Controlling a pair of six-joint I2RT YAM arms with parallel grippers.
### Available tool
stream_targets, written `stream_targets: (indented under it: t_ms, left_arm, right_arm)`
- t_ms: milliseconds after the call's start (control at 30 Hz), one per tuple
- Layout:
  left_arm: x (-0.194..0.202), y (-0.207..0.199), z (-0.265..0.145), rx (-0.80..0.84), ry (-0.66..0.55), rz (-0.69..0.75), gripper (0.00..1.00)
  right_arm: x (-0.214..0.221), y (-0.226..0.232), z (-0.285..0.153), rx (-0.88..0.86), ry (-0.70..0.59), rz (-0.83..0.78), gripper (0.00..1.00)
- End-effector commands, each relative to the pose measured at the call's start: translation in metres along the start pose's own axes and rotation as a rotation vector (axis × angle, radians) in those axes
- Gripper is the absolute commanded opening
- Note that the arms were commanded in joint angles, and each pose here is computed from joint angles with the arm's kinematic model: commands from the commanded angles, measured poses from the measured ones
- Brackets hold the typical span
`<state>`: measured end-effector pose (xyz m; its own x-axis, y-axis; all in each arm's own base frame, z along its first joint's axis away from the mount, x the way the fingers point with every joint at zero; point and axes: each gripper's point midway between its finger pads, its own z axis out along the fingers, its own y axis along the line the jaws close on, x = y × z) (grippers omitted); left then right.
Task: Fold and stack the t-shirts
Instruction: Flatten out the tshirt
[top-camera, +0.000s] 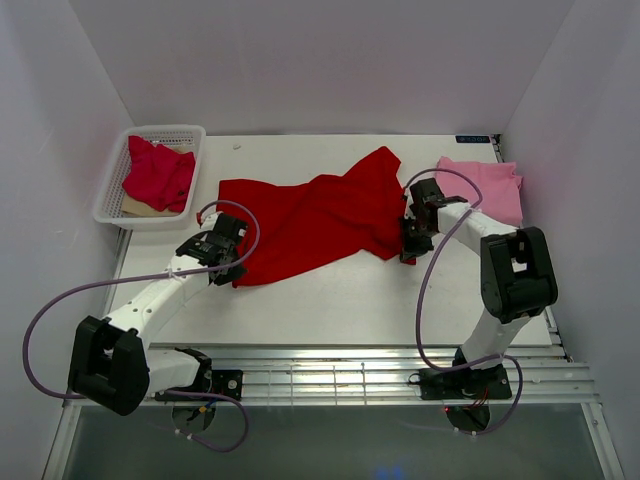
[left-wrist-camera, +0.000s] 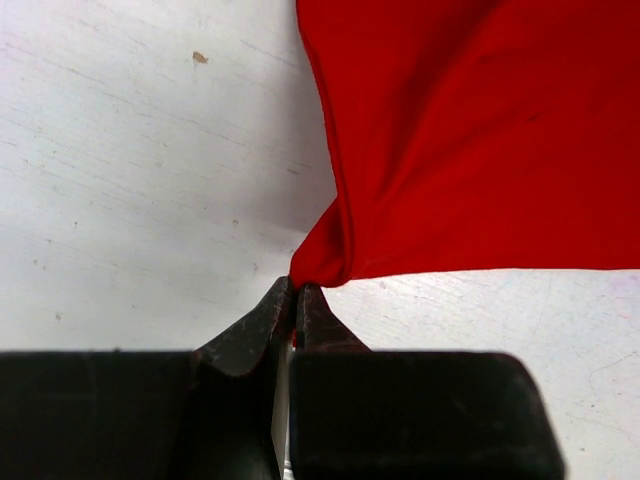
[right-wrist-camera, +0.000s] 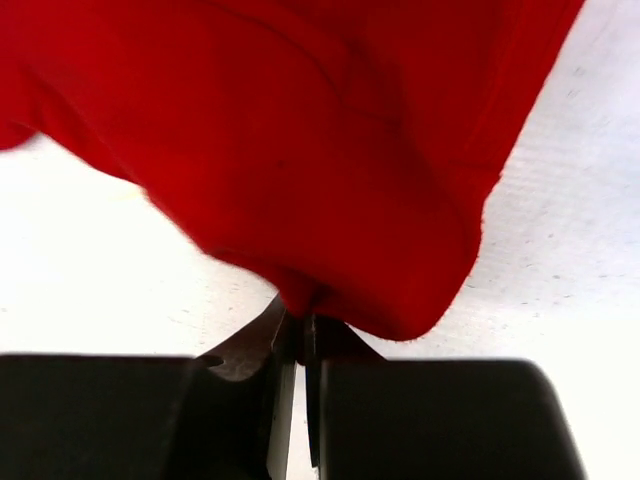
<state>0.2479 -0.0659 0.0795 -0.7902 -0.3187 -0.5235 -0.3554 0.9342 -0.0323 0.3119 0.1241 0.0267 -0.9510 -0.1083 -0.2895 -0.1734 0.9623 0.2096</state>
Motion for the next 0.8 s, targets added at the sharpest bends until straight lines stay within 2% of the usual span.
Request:
stream_targets:
  t_ms: [0,33,200,267,367,533,600,633,767]
  left_arm:
    - [-0.040,-0.014,-0.023,0.063,-0.124,-0.014,0.00]
    - [-0.044,-0.017,-0.026,0.076,-0.140,-0.009,0.00]
    - [-0.050,-0.018,-0.044,0.119,-0.157,0.008,0.00]
    - [-0.039,-0.013,-0.050,0.122,-0.123,0.000,0.00]
    - [-0.026,-0.007,-0.065,0.139,-0.082,-0.032,0.00]
    - [-0.015,0.003,-0.096,0.145,-0.015,-0.082,0.00]
    - [-0.026,-0.002,-0.113,0.172,-0.029,-0.103,0.00]
    - [-0.026,-0.001,-0.118,0.173,-0.018,-0.103,0.00]
    - [-0.041,-0.008,-0.136,0.200,-0.034,-0.126,0.00]
  right_arm:
    - [-0.042,0.012,-0.032,-0.014,-0.111,-0.047,0.08]
    - [-0.055,0.017,-0.046,-0.022,-0.150,-0.057,0.08]
    - [-0.053,0.037,-0.111,-0.039,-0.200,-0.098,0.08]
    - [-0.031,0.050,-0.124,-0.044,-0.162,-0.124,0.08]
    - [-0.004,0.071,-0.153,-0.048,-0.177,-0.154,0.08]
    - [0.030,0.089,-0.221,-0.052,-0.201,-0.089,0.08]
    - [0.016,0.091,-0.261,-0.037,-0.295,-0.073,0.08]
    - [0.021,0.089,-0.272,-0.024,-0.285,-0.062,0.08]
    - [0.002,0.111,-0.309,-0.121,-0.388,-0.048,0.08]
